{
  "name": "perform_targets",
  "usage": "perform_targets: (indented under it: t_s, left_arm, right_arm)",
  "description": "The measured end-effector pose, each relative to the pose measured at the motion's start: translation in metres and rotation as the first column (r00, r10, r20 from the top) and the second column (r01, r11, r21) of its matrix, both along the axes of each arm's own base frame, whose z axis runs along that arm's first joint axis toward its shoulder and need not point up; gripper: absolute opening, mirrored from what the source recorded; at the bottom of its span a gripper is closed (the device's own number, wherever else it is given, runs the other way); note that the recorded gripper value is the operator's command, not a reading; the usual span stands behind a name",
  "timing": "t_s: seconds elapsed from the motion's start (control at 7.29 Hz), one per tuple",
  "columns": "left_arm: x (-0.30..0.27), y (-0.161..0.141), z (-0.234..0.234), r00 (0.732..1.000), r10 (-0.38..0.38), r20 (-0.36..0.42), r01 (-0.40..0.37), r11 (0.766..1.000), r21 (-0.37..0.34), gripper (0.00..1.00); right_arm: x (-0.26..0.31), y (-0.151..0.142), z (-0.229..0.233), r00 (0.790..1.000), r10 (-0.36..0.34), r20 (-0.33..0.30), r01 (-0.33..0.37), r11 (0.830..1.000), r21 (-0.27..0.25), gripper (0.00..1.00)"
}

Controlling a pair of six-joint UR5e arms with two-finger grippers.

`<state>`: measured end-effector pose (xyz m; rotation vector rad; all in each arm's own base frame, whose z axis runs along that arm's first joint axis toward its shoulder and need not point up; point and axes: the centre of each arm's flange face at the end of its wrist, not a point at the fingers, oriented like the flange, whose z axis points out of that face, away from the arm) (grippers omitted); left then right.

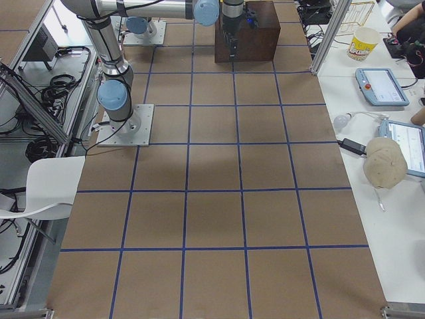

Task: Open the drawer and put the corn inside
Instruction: 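Move the left gripper off the cabinet top toward the white drawer handle, then lower the left gripper beside the drawer and close it on the white handle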

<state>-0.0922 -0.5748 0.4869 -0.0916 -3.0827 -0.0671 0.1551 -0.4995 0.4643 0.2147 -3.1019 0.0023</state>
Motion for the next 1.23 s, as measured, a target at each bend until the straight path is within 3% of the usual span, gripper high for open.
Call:
perform_targets:
  t_s: [0.55, 0.96, 1.23]
  left_arm:
    - [0.1, -0.008, 0.003, 0.993, 0.097, -0.074, -0.098, 0.995, -0.011, 1.0]
    - [0.186, -0.015, -0.023, 0.994, 0.02, -0.107, -0.021, 1.0, -0.012, 1.0]
    - [0.208, -0.027, -0.054, 0.993, 0.004, -0.122, -0.003, 1.0, 0.009, 1.0]
  right_arm:
    - [0.0, 0.0, 0.0, 1.0, 0.0, 0.0, 0.0, 1.0, 0.0, 1.0]
    - [0.0, 0.0, 0.0, 1.0, 0.001, 0.0, -0.001, 1.0, 0.0, 1.0]
    - [0.0, 0.0, 0.0, 1.0, 0.001, 0.0, -0.001, 1.0, 0.0, 1.0]
